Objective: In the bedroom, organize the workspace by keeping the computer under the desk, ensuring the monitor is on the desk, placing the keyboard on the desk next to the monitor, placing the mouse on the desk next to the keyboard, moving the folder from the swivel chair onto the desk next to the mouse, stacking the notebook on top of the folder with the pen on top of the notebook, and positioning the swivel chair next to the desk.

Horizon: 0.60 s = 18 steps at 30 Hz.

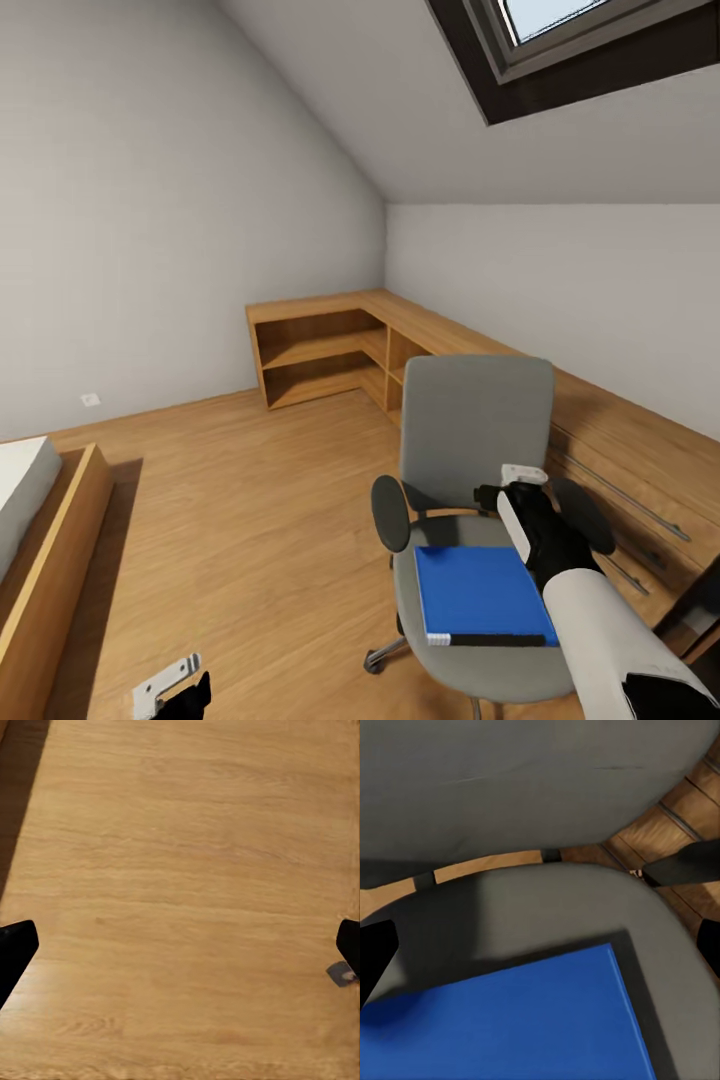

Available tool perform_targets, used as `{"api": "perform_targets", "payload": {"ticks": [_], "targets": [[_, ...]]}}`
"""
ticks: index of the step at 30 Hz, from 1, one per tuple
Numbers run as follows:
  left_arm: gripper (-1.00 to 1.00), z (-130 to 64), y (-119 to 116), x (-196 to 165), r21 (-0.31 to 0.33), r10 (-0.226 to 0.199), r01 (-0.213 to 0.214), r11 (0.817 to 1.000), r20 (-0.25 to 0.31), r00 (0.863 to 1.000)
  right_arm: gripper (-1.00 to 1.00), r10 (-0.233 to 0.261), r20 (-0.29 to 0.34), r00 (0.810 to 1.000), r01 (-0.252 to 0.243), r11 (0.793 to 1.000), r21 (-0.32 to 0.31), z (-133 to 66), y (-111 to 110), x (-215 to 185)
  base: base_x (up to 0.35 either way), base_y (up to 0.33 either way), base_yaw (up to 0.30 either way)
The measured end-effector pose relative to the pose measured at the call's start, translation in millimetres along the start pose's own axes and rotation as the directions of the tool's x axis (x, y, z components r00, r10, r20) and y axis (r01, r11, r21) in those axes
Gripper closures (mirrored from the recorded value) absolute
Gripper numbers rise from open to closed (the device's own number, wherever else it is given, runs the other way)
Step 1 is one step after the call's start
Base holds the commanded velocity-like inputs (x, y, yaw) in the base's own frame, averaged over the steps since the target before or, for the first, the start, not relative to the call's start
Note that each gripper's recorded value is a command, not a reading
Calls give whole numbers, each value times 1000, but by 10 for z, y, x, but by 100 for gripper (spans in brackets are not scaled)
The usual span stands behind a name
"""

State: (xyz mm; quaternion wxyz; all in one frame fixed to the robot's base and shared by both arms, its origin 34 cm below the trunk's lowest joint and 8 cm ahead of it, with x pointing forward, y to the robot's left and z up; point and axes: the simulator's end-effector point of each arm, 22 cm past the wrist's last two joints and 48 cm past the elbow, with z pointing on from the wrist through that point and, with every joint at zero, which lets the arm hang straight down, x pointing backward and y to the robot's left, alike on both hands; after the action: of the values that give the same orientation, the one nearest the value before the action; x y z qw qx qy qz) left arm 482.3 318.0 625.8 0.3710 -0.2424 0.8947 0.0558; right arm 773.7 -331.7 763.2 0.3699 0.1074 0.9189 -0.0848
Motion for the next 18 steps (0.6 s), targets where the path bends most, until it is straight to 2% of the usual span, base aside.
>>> {"api": "perform_targets", "payload": {"ticks": [4,7,10,14,15,17,18], "targets": [[-100,-112,-306,-50,76,63,-57,995,-66,996,-100,-7,0,1000,7,1000,-2,51,15,60,0,0,0],[-100,-143,-516,-67,118,87,-75,990,-100,991,-100,-10,-10,1000,10,1000,-5,98,31,134,0,0,0],[-100,-121,-836,-179,150,64,-48,988,-105,992,-100,-17,-45,999,17,1000,-5,184,39,316,0,0,0],[-100,-82,-1163,-382,172,22,-7,985,-84,996,-100,-27,-95,995,26,1000,-4,307,54,589,0,0,0],[-100,-74,-1217,-412,178,15,-1,984,-80,997,-100,-27,-97,995,27,1000,-4,326,57,609,0,0,0],[-100,-96,-1495,-542,211,-13,27,977,-70,997,-100,-26,-102,994,25,1000,-5,373,72,638,0,0,0],[-100,-95,-1541,-542,217,-14,30,976,-72,997,-100,-26,-103,994,25,1000,-5,388,74,654,0,0,0]]}}
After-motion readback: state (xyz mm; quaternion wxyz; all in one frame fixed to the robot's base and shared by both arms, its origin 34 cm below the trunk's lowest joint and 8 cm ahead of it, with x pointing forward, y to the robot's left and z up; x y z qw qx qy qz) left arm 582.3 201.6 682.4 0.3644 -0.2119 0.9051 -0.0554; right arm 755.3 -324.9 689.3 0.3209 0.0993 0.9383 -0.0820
